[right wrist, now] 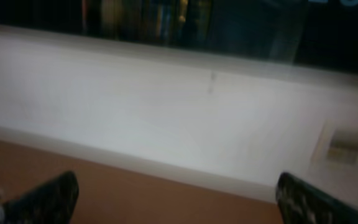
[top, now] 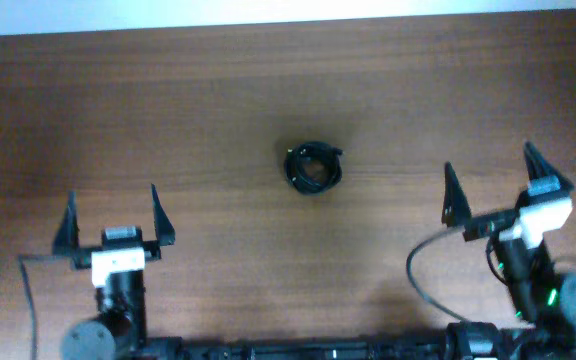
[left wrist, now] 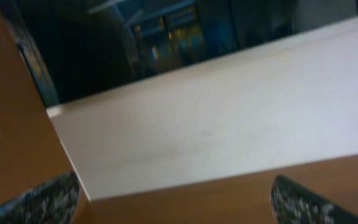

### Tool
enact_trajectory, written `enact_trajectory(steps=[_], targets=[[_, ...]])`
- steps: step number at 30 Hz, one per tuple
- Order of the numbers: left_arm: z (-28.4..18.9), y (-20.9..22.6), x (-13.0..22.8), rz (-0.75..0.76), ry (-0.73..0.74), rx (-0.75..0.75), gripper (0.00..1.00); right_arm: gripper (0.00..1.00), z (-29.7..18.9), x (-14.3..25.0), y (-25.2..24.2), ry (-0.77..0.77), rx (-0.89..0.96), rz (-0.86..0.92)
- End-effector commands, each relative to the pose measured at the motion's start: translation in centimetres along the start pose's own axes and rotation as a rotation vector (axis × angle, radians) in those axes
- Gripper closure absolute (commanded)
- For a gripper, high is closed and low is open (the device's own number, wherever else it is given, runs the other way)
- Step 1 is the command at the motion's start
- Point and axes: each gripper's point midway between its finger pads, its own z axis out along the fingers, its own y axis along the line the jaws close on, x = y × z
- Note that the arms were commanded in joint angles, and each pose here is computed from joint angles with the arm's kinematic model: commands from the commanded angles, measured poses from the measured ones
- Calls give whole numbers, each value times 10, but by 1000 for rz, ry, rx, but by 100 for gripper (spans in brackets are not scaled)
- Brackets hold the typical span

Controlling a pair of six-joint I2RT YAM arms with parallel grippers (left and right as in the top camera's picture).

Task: Untangle cables
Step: 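Move both grippers forward over the coiled black cable bundle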

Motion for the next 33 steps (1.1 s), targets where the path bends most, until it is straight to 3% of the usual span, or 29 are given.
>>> enact_trajectory(steps=[1,3,5,7,9,11,14,18,23,25,28,32,33], targets=[[32,8,-33,38,123,40,1,1,38,-7,9,204,-132,63],[60,0,-34,53,276,119,1,1,63,0,19,360,-238,133],[97,-29,-31,39,447,317,1,2,86,0,53,459,-506,267],[121,-62,-27,-10,518,501,1,2,90,-2,88,490,-797,455],[135,-94,-18,-71,528,656,1,1,101,18,100,558,-929,599],[150,-111,2,-150,591,703,1,6,125,59,93,692,-830,708],[164,-117,34,-224,783,679,1,8,142,141,79,995,-410,740],[177,-141,75,-326,1056,752,1,7,130,176,105,1178,-315,684],[171,-200,67,-587,1017,1096,1,3,133,182,129,1189,-362,637],[173,-210,94,-582,1099,1055,1,3,143,181,128,1147,-328,596],[162,-234,127,-691,1323,950,1,3,151,199,105,1172,-73,681],[158,-256,139,-674,1361,970,1,3,152,221,106,1226,-30,712],[152,-264,144,-656,1384,974,5,3,153,223,106,1228,-25,710]])
